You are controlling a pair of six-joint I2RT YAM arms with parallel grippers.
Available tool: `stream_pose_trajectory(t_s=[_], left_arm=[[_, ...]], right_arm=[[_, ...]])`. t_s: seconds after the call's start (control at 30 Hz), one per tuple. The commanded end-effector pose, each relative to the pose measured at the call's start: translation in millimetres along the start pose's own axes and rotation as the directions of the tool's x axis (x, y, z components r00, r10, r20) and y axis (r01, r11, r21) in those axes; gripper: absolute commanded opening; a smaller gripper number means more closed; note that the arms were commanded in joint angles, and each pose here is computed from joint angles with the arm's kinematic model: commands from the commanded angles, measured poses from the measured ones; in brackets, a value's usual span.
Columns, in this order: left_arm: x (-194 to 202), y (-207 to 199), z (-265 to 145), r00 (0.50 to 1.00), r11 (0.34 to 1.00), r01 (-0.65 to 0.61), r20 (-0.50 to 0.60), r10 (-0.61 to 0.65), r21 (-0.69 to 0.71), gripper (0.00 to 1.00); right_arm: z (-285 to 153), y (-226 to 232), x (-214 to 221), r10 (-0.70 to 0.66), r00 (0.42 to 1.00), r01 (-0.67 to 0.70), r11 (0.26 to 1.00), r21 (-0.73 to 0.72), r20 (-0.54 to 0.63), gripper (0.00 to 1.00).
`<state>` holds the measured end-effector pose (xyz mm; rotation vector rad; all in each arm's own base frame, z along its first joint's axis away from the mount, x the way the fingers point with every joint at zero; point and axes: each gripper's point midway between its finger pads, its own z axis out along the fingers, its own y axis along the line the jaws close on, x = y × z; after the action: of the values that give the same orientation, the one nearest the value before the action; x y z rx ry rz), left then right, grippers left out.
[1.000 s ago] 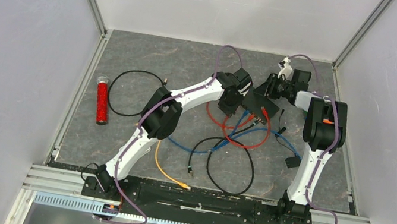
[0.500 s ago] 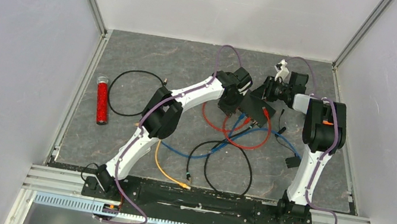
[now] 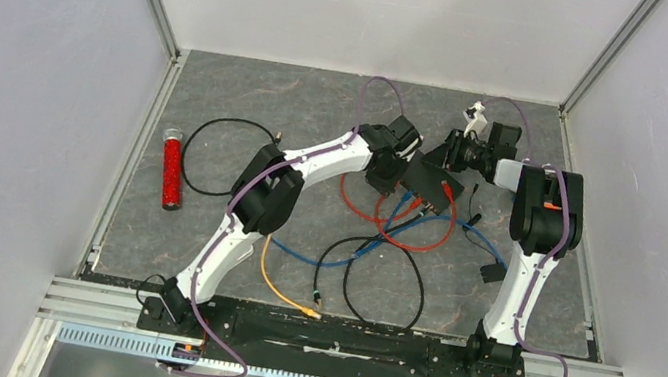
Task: Insert the plug into the switch port
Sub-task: Insert the connector into the switch port.
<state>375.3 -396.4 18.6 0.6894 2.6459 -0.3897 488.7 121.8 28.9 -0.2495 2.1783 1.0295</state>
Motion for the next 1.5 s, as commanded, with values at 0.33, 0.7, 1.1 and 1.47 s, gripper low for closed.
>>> stream_pose_trajectory(t_s=[0.33, 0.7, 1.1, 1.47], left_arm=[[-52.6, 4.6, 33.9, 0.96, 0.998, -0.066, 0.271, 0.069, -0.02, 0.02], [-63.5, 23.5, 36.9, 0.951, 0.992, 0.076, 0.306, -0.041, -0.104, 0.02], [-55.8, 2.7, 38.7, 0.925, 0.981, 0.185, 0.327, -0.193, 0.056, 0.13], [-35.0, 10.9, 32.7, 0.965, 0.997, 0.036, 0.258, -0.053, 0.07, 0.12]], right_arm=[[21.4, 61.5, 83.4, 0.119, 0.954, -0.178, 0.963, -0.203, -0.275, 0.3], [11.0, 72.7, 109.4, 0.263, 0.911, -0.319, 0.938, -0.138, -0.318, 0.3], [1.0, 80.8, 116.0, 0.335, 0.893, -0.386, 0.914, -0.128, -0.301, 0.29], [4.4, 53.5, 84.4, 0.284, 0.922, -0.332, 0.93, -0.159, -0.262, 0.26]])
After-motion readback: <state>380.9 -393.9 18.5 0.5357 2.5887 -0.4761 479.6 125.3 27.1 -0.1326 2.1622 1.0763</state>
